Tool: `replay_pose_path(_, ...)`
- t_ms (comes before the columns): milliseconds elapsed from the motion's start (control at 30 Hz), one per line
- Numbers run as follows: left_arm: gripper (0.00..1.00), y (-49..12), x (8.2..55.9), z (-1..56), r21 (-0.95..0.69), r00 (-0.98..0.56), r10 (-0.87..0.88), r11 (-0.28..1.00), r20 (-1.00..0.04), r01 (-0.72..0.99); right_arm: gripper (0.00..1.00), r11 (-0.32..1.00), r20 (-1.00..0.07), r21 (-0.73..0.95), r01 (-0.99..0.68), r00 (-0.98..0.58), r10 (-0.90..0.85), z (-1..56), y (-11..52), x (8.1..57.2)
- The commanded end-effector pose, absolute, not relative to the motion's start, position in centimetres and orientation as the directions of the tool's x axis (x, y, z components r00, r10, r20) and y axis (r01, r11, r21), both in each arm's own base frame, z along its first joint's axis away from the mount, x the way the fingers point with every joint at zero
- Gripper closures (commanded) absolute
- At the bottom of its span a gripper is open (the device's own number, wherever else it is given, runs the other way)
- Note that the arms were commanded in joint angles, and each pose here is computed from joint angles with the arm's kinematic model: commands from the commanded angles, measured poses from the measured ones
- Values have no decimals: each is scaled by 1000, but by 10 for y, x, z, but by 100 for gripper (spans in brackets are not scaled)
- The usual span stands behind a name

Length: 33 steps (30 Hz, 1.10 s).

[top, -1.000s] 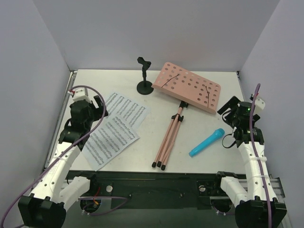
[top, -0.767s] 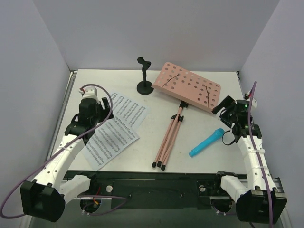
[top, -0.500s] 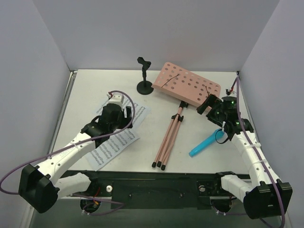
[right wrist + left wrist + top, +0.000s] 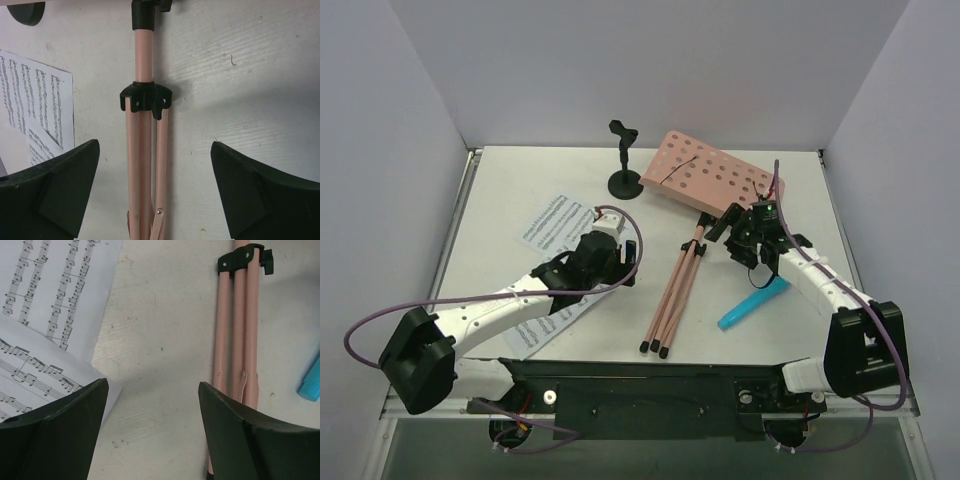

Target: Set up the instrument practice props

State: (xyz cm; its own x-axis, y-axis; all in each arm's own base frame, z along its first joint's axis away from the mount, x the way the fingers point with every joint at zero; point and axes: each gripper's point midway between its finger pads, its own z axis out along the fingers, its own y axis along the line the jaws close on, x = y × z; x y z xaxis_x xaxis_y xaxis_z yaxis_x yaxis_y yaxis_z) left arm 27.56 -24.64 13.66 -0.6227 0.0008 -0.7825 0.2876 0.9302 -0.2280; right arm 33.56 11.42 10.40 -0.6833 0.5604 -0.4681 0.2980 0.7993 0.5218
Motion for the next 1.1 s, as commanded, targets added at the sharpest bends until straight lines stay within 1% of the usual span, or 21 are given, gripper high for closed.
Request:
replay_pose_path(0, 17, -283, 283, 159, -298, -580, -52, 893, -813, 338, 13, 772, -496, 584, 250, -643, 583, 117, 126, 368)
replay_pose_path(233, 17, -299, 276, 153, -295, -594, -25, 884, -804, 362, 22, 790, -498, 567, 233, -666, 554, 94, 140, 394)
replay_pose_path(333, 18, -300, 272, 152, -296, -598, -20, 881, -801, 368, 23, 824, -541, 522, 220, -662, 519, 82, 144, 406)
replay_pose_path(533, 18, -291, 268, 152, -283, -595, -14, 888, -803, 362, 37, 840, -558, 481, 251, -652, 514, 59, 145, 423)
replay_pose_path(800, 18, -285, 263, 151, -272, -601, -1, 892, -799, 360, 43, 842, -566, 458, 287, -636, 525, 38, 148, 437)
replay_pose_path(933, 18, -282, 262, 152, -267, -600, 3, 893, -800, 361, 44, 855, -577, 435, 283, -641, 506, 30, 154, 442)
replay_pose_path(1000, 18, -281, 260, 151, -263, -601, 8, 895, -800, 361, 46, 859, -569, 427, 283, -654, 498, 25, 159, 443)
replay_pose_path(1033, 18, -279, 261, 151, -260, -599, 8, 897, -801, 359, 49, 861, -563, 421, 285, -662, 494, 20, 161, 442)
replay_pose_path(1067, 18, -278, 261, 152, -259, -598, 6, 898, -801, 356, 50, 863, -565, 420, 279, -664, 490, 20, 163, 444)
